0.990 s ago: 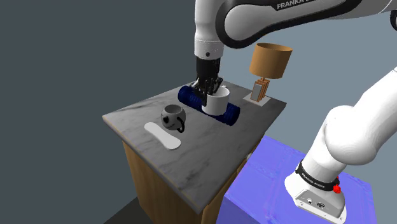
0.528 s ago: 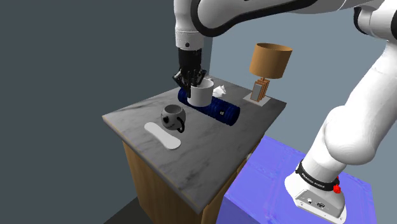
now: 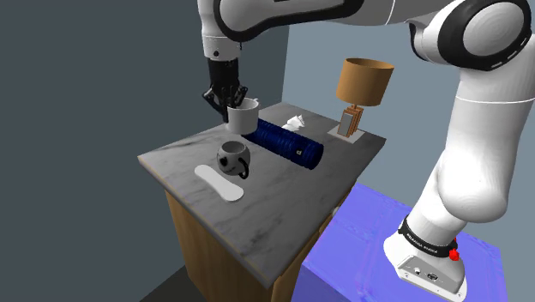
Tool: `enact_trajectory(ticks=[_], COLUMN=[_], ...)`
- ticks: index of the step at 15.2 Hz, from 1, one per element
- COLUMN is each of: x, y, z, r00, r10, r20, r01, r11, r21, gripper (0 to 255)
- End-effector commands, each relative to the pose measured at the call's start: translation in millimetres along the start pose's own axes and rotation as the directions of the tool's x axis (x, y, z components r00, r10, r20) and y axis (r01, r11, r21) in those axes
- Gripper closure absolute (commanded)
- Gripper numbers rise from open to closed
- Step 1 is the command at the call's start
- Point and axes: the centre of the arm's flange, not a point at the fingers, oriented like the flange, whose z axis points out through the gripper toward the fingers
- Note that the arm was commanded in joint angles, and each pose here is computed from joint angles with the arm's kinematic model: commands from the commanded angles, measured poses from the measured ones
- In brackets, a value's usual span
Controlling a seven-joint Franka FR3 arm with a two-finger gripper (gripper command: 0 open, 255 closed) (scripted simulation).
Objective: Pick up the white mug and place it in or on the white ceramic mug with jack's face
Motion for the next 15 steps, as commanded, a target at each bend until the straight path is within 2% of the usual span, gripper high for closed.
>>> enact_trajectory(ticks=[1, 15], x=[8.1, 8.8], y=[-2.9, -6.2], z=[6.7, 77.4], r00=[1.000, 1.000], r10=[0.001, 0.001], r20=[-0.001, -0.001], r01=[-0.001, -0.001], r11=[1.000, 1.000], r21=[0.000, 0.000], gripper=[255, 255])
